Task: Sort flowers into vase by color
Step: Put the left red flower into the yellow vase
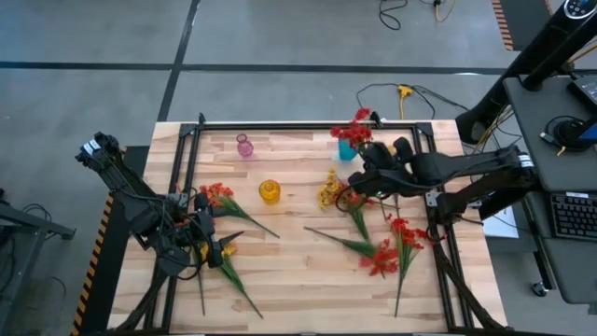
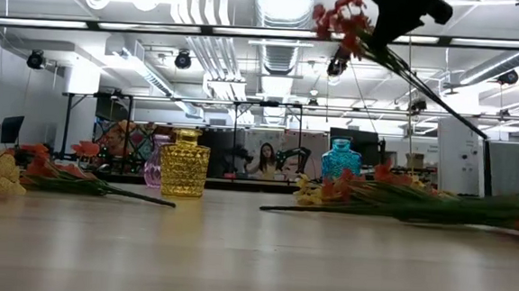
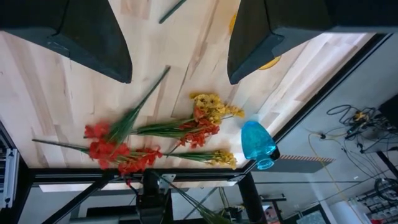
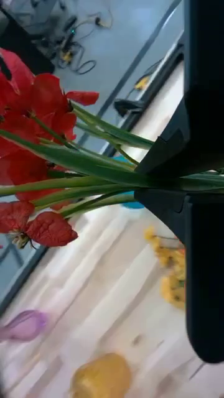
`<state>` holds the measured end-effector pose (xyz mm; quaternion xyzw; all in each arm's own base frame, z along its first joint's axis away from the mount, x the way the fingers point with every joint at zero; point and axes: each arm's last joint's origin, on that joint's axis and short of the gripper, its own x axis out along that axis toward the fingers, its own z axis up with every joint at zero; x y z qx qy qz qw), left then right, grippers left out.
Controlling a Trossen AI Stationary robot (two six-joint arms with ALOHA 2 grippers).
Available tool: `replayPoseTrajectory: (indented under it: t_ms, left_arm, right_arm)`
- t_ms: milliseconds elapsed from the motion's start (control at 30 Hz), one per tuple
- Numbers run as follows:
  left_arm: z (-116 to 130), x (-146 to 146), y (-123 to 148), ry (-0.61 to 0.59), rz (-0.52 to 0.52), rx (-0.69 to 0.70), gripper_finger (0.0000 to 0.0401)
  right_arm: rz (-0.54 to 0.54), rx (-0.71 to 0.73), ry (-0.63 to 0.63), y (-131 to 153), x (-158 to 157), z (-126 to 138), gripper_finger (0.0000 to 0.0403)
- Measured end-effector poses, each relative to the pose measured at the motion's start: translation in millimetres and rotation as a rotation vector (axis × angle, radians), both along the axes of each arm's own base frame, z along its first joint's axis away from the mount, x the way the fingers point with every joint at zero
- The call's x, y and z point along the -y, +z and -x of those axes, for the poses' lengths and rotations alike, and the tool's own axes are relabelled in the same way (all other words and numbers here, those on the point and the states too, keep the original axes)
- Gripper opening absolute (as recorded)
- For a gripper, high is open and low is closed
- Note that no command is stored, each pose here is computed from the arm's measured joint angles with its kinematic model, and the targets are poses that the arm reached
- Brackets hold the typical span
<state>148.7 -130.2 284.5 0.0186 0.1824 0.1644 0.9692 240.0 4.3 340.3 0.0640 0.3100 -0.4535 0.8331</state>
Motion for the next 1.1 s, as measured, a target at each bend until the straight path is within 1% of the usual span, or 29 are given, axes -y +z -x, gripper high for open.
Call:
replayPoseTrajectory:
  t_ms: [100, 167, 233, 333, 433, 500, 600, 667, 733, 800, 867, 933, 1000, 1100]
  left_arm:
    - [0, 0, 0, 0.0, 0.001, 0.001, 0.0246]
    - [0, 0, 0, 0.0, 0.002, 0.002, 0.0246]
    - [0, 0, 0, 0.0, 0.002, 0.002, 0.0246]
    - [-1, 1, -1, 0.0, 0.0, 0.0, 0.0246]
    - [-2, 3, -3, -0.001, -0.01, -0.008, 0.0246]
    - [-4, 4, -4, -0.004, -0.018, -0.011, 0.0246]
    - [-6, 6, -4, -0.011, -0.028, -0.012, 0.0246]
    - [-7, 8, -5, -0.017, -0.037, -0.011, 0.0246]
    - [-7, 8, -5, -0.021, -0.044, -0.013, 0.0246]
    - [-7, 8, -5, -0.016, -0.062, -0.012, 0.0246]
    - [-7, 6, -4, 0.009, -0.093, 0.002, 0.0246]
    - [-8, 4, -2, 0.029, -0.112, 0.013, 0.0246]
    - [-8, 3, -1, 0.028, -0.122, 0.009, 0.0246]
    - [-7, 2, -1, 0.018, -0.145, 0.001, 0.0246]
  right_arm:
    - [0.031, 0.062, 0.055, 6, 0, -2, 0.0022]
    - [0.044, 0.101, 0.126, 6, -1, -7, 0.0022]
    - [0.036, 0.161, 0.225, 2, -3, -13, 0.0022]
    - [0.042, 0.26, 0.409, -9, -5, -23, 0.0022]
    - [0.076, 0.387, 0.575, -21, -5, -29, 0.0022]
    - [0.111, 0.485, 0.65, -29, -3, -31, 0.0022]
    - [0.186, 0.592, 0.714, -46, 2, -31, 0.0022]
    - [0.25, 0.628, 0.708, -57, 8, -30, 0.0022]
    - [0.317, 0.679, 0.707, -62, 14, -29, 0.0022]
    - [0.352, 0.743, 0.747, -62, 20, -27, 0.0022]
    - [0.345, 0.826, 0.801, -61, 23, -27, 0.0022]
    - [0.318, 0.876, 0.866, -62, 23, -29, 0.0022]
    - [0.312, 0.9, 0.911, -64, 21, -32, 0.0022]
    - [0.281, 0.9, 0.942, -70, 14, -37, 0.0022]
